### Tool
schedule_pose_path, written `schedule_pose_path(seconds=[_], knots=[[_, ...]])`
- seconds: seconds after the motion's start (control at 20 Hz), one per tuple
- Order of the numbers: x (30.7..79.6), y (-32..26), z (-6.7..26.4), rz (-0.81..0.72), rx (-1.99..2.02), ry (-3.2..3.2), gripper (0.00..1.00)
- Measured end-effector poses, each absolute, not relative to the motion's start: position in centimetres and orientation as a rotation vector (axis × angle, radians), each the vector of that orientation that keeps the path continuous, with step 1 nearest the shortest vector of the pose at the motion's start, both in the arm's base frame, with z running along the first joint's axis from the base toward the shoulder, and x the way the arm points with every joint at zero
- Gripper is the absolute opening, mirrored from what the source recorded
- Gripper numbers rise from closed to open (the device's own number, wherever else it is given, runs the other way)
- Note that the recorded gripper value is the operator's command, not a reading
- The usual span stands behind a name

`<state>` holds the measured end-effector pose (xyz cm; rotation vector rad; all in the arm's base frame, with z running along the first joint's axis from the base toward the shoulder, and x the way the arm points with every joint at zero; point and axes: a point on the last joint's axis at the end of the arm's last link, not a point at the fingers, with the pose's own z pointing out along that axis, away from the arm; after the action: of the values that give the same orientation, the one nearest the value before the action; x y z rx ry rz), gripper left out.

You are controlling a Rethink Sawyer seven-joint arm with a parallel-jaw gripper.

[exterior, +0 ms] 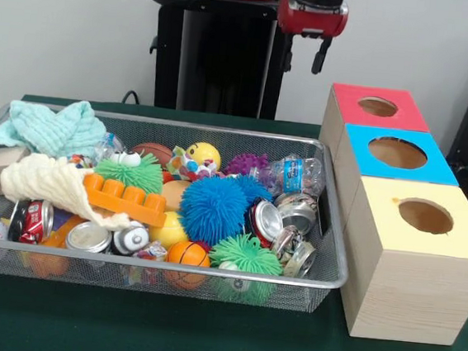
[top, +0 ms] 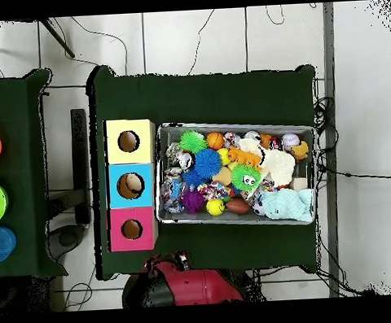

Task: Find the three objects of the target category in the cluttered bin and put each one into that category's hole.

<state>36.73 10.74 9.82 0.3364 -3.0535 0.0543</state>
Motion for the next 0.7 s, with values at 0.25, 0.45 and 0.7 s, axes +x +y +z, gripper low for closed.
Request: schedule_pose_path(seconds=[0.25,0.45,0.7], knots=[[34.8,10.9,7.7,0.039,0.395,-2.988,1.00],[33.3,10.9,6.2,0.028,0.477,-2.951,1.00],[32.1,10.7,5.0,0.014,0.553,-2.940,1.00]])
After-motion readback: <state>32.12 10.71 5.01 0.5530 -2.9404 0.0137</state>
